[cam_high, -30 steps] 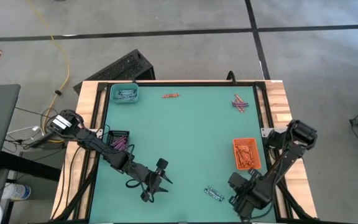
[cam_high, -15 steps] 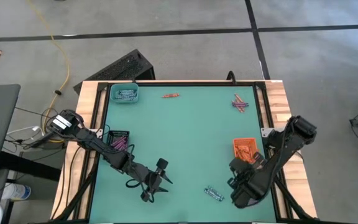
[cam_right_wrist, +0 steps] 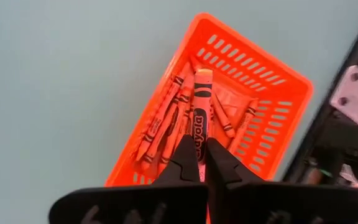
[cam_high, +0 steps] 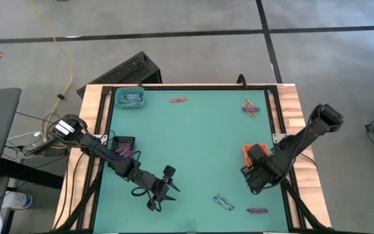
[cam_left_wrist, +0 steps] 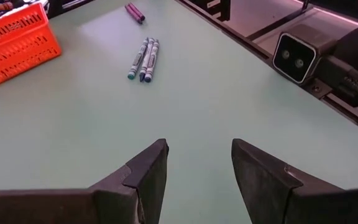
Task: Sort crayons
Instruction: Put the orange crayon into the orange bin
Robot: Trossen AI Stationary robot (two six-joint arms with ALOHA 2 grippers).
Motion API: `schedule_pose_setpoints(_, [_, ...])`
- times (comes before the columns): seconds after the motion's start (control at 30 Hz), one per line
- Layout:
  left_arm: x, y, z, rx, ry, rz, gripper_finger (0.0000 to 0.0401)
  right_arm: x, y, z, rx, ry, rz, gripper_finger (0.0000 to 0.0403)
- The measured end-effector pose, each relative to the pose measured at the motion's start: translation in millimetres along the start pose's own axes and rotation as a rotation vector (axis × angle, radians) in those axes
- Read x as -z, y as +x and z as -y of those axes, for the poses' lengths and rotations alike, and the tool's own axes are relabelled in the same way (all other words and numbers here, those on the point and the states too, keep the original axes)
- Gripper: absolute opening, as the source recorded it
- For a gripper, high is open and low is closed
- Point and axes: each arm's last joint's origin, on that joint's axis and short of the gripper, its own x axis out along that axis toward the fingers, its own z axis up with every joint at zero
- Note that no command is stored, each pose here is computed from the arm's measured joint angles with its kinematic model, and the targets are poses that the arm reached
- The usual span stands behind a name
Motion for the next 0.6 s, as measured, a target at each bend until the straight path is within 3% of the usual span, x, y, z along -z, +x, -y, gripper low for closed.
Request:
schedule_pose_setpoints(0.27, [2.2, 0.0, 0.3, 0.003, -0.005, -0.022, 0.0169, 3.9, 24.2, 11.9, -0.030, 0.035, -0.021, 0.0005])
schedule_pose_setpoints(0.6, [2.1, 0.0, -0.2, -0.013, -0.005, -0.023, 0.0169, 5.9, 28.6, 14.2, -0.008, 0.035, -0.051, 0.0008])
